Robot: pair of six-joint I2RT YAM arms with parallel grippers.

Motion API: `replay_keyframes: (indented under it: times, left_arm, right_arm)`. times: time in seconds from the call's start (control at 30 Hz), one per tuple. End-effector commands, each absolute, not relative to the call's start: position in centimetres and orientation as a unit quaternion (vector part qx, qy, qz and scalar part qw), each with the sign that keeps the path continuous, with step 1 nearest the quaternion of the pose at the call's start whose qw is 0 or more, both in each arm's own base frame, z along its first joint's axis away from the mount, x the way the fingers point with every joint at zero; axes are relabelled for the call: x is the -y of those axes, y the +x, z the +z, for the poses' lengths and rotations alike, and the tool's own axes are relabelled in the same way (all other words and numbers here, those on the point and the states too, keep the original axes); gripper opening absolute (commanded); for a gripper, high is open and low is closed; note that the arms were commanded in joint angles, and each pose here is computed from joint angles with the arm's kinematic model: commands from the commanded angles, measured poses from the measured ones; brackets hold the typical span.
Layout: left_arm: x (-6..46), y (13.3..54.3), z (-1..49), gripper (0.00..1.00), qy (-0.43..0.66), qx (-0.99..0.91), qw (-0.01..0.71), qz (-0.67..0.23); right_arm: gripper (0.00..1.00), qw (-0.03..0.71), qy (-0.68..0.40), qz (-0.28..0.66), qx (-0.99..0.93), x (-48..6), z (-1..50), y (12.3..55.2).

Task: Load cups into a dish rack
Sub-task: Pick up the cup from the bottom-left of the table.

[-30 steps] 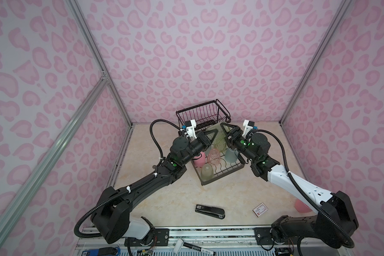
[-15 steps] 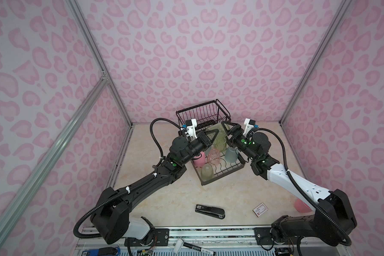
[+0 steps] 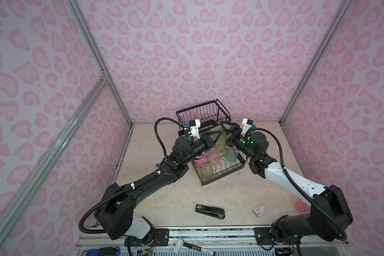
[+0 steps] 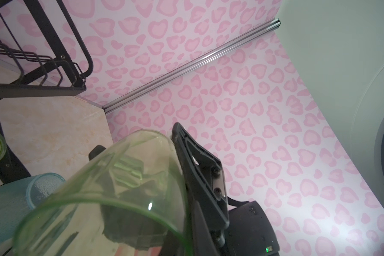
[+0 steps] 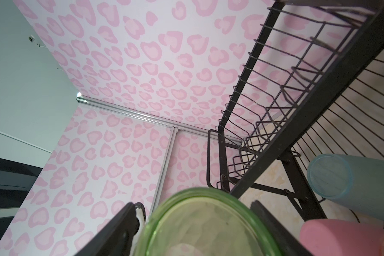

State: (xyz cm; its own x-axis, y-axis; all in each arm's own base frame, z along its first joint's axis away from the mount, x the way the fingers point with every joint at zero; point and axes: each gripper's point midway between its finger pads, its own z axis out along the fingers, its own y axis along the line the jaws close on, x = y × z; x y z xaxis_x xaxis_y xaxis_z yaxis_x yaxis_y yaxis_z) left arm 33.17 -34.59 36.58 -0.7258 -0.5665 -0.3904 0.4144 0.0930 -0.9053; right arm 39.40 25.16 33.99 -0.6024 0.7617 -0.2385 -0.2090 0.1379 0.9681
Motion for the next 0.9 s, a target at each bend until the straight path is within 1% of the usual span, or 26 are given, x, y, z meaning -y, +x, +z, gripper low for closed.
replay_keyframes:
  times: [0.0,0.07,0.13,0.23,0.33,0.37,0.43,0.6,0.73,0.87]
  left_arm:
    - [34.8,33.0,37.8,0.03,-0.044,-0.624,0.376,-0.684]
    - [34.8,33.1,37.7,0.03,-0.047,-0.626,0.376,-0.682]
    - [34.8,33.2,37.7,0.07,-0.047,-0.627,0.375,-0.681]
    - [34.8,33.3,37.6,0.21,-0.050,-0.629,0.375,-0.679]
    - [34.5,33.4,37.5,0.35,-0.053,-0.632,0.376,-0.676]
    - [34.4,33.3,37.5,0.43,-0.054,-0.633,0.375,-0.675]
    - [34.1,33.4,37.4,0.52,-0.056,-0.635,0.377,-0.672]
    - [32.7,33.4,37.6,0.63,-0.057,-0.647,0.385,-0.656]
    - [31.4,33.1,37.7,0.72,-0.053,-0.670,0.397,-0.625]
    - [29.6,32.9,37.3,0.75,-0.049,-0.708,0.405,-0.577]
  right_arm:
    - [0.70,0.393,0.200,0.634,-0.635,-25.5,34.9,39.1]
    - [0.61,0.397,0.201,0.632,-0.634,-25.3,34.9,39.1]
    - [0.58,0.403,0.199,0.627,-0.636,-25.1,35.0,39.0]
    - [0.55,0.411,0.194,0.618,-0.642,-24.9,34.9,39.0]
    - [0.54,0.423,0.189,0.603,-0.650,-24.6,34.8,39.0]
    - [0.54,0.428,0.186,0.596,-0.653,-24.5,34.7,39.1]
    - [0.53,0.438,0.181,0.584,-0.659,-24.2,34.7,39.1]
    - [0.52,0.479,0.156,0.532,-0.680,-23.0,34.7,39.1]
    - [0.51,0.531,0.118,0.450,-0.708,-21.7,35.3,39.4]
    - [0.51,0.572,0.074,0.372,-0.727,-21.0,36.3,40.2]
